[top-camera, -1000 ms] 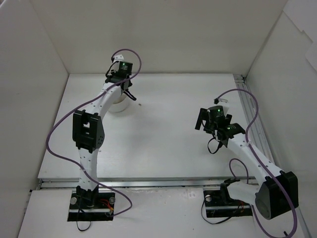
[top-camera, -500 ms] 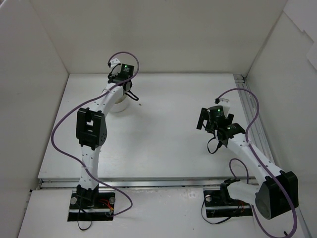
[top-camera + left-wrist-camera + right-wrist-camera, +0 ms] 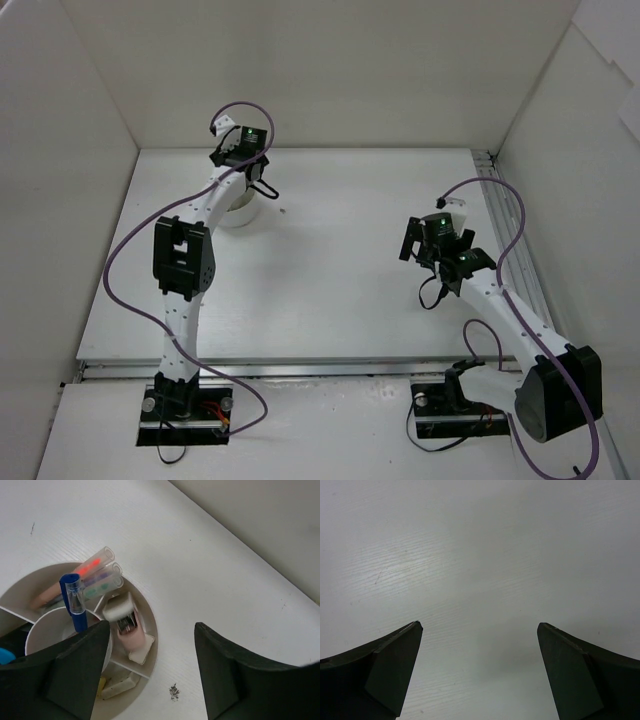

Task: Sort the stationery into containers
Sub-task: Place the stapler in the storage box, then reset both arms

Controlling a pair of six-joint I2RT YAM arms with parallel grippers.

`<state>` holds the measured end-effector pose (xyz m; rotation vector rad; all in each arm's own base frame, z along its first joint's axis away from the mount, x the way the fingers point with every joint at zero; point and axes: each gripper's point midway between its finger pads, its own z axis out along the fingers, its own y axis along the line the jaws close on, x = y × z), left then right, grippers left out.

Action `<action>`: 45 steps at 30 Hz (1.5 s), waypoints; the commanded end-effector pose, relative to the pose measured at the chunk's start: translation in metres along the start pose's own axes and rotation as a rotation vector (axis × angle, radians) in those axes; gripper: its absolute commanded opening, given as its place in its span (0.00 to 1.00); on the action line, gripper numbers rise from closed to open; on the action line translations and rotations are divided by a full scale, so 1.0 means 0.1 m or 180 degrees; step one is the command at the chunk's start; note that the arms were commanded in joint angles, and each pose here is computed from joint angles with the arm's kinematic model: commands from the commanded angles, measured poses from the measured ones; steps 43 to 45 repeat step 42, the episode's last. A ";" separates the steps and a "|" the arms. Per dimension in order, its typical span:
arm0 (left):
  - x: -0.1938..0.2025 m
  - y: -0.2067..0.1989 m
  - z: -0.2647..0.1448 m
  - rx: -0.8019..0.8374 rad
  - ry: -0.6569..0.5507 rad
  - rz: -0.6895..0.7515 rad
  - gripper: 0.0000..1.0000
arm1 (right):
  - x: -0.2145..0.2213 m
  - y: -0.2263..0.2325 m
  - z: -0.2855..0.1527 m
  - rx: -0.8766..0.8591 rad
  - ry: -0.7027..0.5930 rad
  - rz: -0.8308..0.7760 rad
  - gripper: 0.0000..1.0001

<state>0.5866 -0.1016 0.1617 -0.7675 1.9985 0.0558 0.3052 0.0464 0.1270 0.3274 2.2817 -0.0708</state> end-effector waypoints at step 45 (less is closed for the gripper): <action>0.53 1.53 -2.81 0.1100 -0.0104 0.0787 1.00 | -0.25 -0.52 -0.49 0.0452 -0.0705 0.0666 0.98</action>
